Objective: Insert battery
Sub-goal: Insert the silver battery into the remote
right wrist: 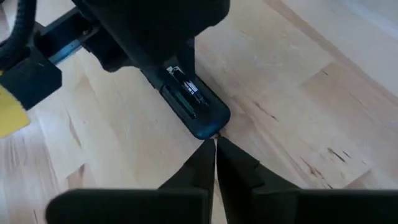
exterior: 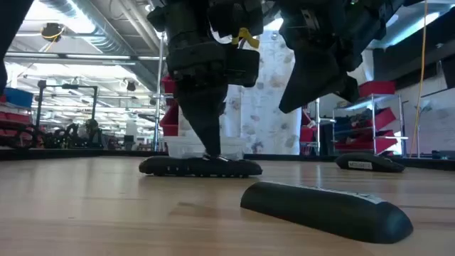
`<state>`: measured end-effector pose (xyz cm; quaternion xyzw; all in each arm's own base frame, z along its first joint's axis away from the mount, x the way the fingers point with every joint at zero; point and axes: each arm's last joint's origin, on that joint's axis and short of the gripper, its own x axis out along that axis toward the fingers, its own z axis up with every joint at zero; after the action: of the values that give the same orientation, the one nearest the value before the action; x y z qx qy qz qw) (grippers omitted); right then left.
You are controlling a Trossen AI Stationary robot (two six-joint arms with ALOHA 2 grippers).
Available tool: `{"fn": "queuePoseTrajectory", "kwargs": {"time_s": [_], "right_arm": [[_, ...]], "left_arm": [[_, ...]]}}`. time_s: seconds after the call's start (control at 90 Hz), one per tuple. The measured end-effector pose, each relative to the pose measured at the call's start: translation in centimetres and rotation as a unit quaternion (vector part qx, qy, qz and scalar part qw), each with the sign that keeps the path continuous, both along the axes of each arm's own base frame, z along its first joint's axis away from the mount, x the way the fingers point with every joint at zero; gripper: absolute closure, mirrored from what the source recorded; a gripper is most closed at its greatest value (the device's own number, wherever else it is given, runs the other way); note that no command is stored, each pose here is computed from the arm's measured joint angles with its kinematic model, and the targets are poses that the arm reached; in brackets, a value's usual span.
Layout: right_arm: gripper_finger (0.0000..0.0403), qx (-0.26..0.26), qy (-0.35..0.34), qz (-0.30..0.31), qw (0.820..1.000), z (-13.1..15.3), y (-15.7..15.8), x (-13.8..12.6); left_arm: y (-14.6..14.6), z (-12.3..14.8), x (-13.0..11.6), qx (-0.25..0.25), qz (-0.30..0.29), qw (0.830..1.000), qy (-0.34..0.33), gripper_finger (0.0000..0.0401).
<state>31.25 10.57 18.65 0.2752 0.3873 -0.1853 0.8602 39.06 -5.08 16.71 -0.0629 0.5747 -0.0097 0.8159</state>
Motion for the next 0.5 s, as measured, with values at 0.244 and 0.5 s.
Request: {"fn": "queuePoseTrajectory", "kwargs": {"time_s": [0.244,0.5], "right_arm": [[0.0403,-0.007,0.001,0.008,1.000,0.0,0.0,0.0],[0.0403,-0.015,-0.002,0.012,1.000,0.1,-0.1,0.1]], "left_arm": [[0.0,0.0,0.1,-0.010,0.021,1.000,-0.001,0.0314],[0.4,1.9,-1.0,-0.035,0.031,0.999,0.011,0.0300]]}}
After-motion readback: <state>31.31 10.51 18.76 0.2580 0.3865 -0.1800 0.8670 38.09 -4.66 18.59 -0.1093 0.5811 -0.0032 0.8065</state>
